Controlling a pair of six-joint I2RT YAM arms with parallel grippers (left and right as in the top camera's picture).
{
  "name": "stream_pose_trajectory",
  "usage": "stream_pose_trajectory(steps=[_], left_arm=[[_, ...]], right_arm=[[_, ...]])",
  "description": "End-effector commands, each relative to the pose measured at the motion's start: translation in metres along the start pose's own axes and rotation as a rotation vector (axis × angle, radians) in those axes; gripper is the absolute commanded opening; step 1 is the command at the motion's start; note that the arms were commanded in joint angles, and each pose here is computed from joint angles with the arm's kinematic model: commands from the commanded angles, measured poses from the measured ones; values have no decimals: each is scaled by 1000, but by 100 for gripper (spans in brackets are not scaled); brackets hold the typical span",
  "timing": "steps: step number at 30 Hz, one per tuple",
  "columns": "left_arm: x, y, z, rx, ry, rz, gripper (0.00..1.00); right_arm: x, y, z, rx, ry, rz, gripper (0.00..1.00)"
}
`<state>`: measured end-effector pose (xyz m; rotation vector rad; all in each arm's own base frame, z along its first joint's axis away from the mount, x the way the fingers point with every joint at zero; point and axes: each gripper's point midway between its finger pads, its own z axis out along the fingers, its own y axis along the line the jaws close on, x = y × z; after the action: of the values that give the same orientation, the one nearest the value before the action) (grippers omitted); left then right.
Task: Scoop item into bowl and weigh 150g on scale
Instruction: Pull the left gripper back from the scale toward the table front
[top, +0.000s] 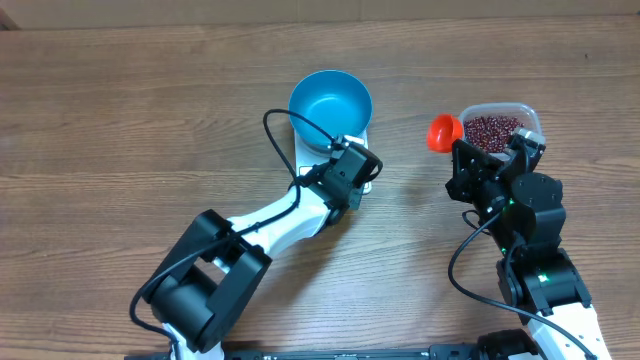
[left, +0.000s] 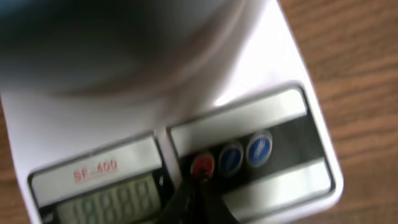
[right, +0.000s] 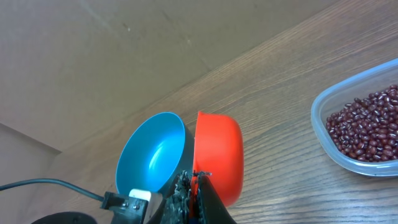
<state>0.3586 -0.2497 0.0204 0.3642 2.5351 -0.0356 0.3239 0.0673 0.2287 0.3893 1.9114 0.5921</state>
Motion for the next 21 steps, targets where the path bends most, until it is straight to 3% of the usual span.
stream_pose_trajectory(steps=[1, 16, 17, 19, 21], left_arm=[[-1, 1, -19, 32, 5, 16, 4], [-23, 23, -92, 12, -73, 27, 4], [-24, 26, -97, 6, -75, 27, 14], [-24, 29, -106, 2, -81, 40, 99], [-25, 32, -116, 2, -88, 47, 99]], right_arm=[[-13, 8, -3, -20, -31, -6, 4], [-12, 8, -2, -19, -30, -6, 4], [-13, 8, -3, -20, -31, -6, 4], [-13, 8, -3, -19, -30, -6, 4], [-12, 8, -2, -19, -30, -6, 4]])
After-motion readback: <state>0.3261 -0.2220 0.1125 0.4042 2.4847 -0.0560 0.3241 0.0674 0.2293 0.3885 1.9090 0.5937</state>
